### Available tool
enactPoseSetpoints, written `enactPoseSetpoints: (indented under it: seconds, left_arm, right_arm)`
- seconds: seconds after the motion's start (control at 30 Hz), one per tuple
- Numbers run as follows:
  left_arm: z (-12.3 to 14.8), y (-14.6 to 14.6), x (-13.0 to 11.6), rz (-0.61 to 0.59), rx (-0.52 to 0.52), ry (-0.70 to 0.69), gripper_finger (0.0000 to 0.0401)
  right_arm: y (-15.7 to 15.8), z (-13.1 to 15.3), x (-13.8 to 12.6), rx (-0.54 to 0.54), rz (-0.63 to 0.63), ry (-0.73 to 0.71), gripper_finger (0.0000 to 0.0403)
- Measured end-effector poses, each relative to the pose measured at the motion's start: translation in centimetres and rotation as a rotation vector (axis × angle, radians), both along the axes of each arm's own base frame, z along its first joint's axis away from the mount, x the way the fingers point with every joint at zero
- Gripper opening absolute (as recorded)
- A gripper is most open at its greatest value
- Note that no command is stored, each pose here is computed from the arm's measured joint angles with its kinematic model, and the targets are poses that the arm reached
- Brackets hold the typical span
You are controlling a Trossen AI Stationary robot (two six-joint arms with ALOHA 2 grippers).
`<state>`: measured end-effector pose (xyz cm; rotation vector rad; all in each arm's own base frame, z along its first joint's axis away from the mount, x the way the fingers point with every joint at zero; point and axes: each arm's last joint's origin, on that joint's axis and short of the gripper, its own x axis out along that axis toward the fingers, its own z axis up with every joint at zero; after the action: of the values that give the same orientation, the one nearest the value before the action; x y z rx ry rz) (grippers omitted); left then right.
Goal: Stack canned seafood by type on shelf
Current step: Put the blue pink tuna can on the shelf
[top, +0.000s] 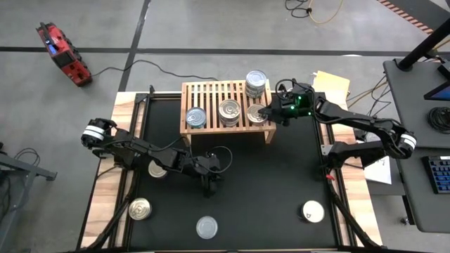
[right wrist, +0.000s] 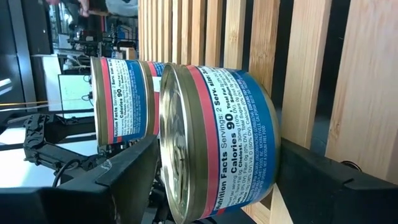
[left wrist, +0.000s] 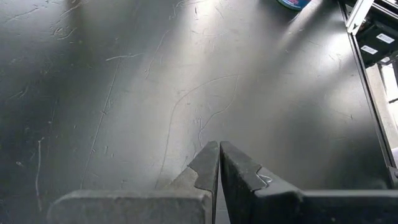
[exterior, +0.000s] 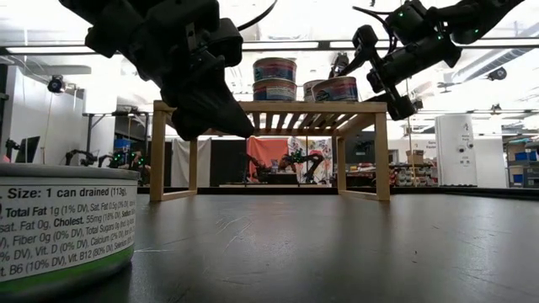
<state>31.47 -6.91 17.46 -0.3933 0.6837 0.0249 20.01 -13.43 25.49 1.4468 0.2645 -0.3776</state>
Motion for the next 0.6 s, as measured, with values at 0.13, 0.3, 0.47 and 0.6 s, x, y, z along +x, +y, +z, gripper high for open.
enactPoseSetpoints:
  seconds: [0.13, 0.3, 0.47, 0.6]
  left_arm:
    - [0.0, 0.0, 0.0, 0.0, 0.0, 0.0, 0.0]
    - [0.0, 0.0, 0.0, 0.002, -0.004, 0.001, 0.0]
    - [0.0, 0.0, 0.0, 0.002, -0.004, 0.0, 0.0]
    - [0.01, -0.01, 0.0, 0.003, -0.008, 0.0, 0.0]
  right_arm:
    - [0.02, 0.02, -0.03, 0.002, 0.001, 0.0, 0.0288]
    - [0.17, 0.22, -0.22, 0.008, -0.003, -0.003, 0.0295]
    - [0.44, 0.21, -0.58, 0.023, -0.005, 0.02, 0.0297]
    - [0.6, 0.25, -0.79, 0.026, -0.002, 0.034, 0.0296]
